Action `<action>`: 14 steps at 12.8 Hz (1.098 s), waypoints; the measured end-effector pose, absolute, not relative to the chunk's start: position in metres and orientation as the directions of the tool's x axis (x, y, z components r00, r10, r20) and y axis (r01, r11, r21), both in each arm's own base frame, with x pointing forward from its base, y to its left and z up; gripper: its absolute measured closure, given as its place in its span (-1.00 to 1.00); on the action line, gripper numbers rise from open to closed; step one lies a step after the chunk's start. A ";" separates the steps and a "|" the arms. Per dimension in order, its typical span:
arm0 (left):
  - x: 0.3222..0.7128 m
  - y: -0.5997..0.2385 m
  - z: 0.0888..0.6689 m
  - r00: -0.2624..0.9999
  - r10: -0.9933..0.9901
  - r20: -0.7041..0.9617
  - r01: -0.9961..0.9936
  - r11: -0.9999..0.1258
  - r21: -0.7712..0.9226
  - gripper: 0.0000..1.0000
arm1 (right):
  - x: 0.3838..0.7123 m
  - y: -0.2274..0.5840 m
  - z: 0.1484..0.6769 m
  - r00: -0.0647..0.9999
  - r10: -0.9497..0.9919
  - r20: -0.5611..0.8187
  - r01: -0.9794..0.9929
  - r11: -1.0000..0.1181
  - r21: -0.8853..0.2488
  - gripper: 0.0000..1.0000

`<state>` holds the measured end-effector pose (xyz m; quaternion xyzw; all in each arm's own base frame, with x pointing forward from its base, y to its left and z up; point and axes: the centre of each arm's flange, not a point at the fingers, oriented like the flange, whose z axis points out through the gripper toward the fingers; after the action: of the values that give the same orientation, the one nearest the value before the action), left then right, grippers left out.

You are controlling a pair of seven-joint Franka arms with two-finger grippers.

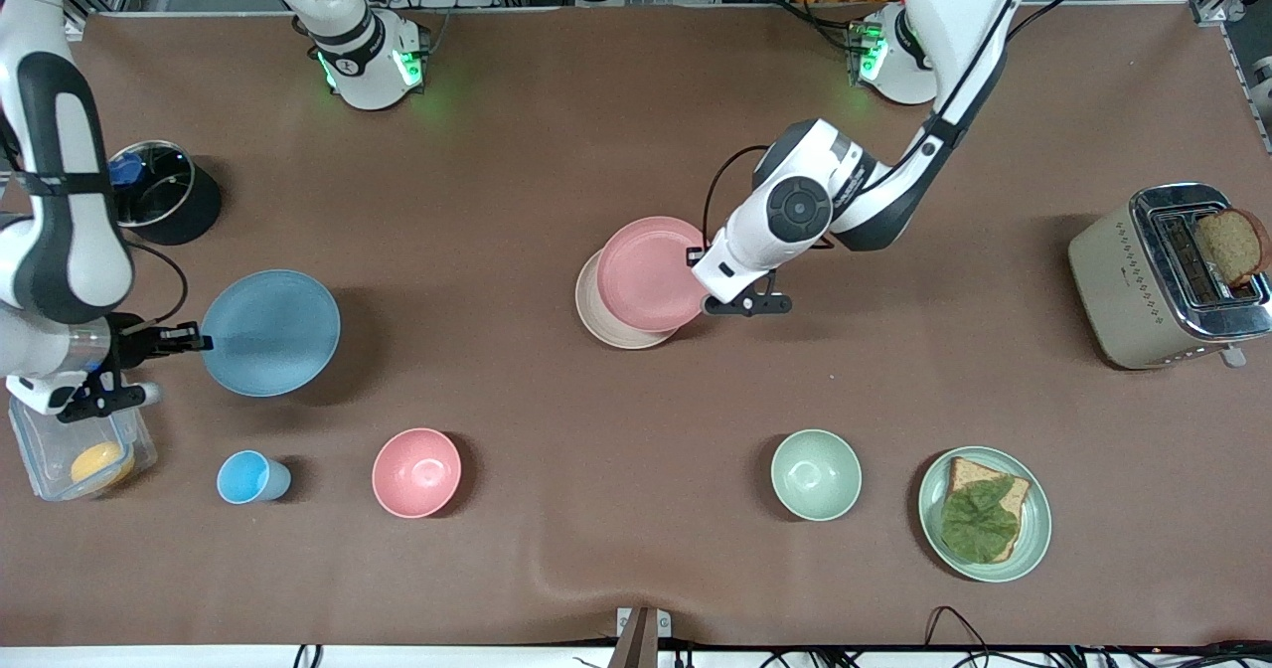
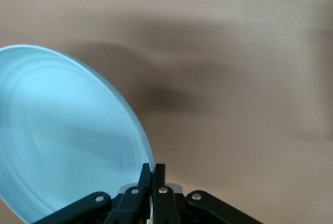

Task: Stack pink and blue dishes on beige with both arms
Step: 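Place the pink plate on the beige one while the right gripper lifts, then carry the blue plate over the stack while the left gripper withdraws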

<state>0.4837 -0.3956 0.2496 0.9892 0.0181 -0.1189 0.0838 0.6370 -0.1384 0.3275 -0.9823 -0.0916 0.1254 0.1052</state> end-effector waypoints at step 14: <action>0.503 -0.416 0.219 0.965 0.027 -0.262 0.082 -0.976 0.202 0.80 | 0.625 -0.024 0.332 0.878 0.075 -0.472 -0.116 -0.924 -0.364 0.94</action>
<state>0.5030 -0.4158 0.2185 0.9854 0.0279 -0.1300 0.1060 0.6246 -0.0244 0.3319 -0.9494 0.0108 0.2465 0.1945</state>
